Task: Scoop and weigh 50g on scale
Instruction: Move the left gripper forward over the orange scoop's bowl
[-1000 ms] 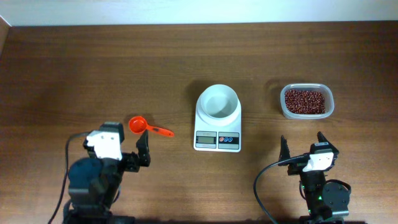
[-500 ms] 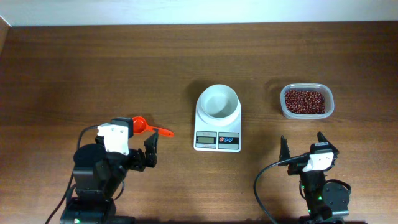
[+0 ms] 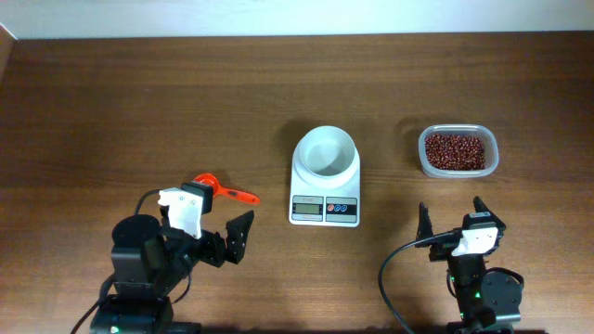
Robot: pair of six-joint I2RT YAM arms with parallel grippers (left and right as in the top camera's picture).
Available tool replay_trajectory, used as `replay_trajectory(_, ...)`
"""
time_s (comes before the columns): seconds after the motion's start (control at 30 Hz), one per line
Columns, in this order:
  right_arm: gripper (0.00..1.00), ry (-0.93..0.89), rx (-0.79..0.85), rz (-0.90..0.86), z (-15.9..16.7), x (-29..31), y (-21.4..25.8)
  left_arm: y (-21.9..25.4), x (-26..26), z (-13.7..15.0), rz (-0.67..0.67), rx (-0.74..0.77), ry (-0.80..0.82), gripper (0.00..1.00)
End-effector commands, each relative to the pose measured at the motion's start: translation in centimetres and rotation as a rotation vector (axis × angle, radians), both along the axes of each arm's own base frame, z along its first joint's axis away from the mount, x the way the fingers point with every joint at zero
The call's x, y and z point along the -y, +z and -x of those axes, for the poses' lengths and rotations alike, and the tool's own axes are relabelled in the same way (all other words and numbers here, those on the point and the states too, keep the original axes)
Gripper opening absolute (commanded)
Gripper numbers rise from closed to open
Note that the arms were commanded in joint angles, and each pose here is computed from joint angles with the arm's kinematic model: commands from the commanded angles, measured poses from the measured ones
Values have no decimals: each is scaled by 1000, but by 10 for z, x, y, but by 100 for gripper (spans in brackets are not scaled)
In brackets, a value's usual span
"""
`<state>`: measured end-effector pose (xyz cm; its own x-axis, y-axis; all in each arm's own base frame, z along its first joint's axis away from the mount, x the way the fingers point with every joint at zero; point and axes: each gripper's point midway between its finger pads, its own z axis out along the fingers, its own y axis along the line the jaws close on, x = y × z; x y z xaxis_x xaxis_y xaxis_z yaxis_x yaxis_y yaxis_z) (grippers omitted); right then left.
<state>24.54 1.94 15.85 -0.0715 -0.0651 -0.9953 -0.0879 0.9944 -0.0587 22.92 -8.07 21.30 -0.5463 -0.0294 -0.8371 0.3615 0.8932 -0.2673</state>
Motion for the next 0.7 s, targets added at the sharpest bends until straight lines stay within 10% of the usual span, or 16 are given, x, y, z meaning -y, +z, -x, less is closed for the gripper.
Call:
replay_trajectory(0.0, 99, 1, 0, 4, 0, -1, -2, 6, -9, -3, 34, -15, 85, 99)
replay_trajectory(0.67, 99, 1, 1, 4, 0, -1, -2, -26, -77, -17, 14, -315, 606, 99)
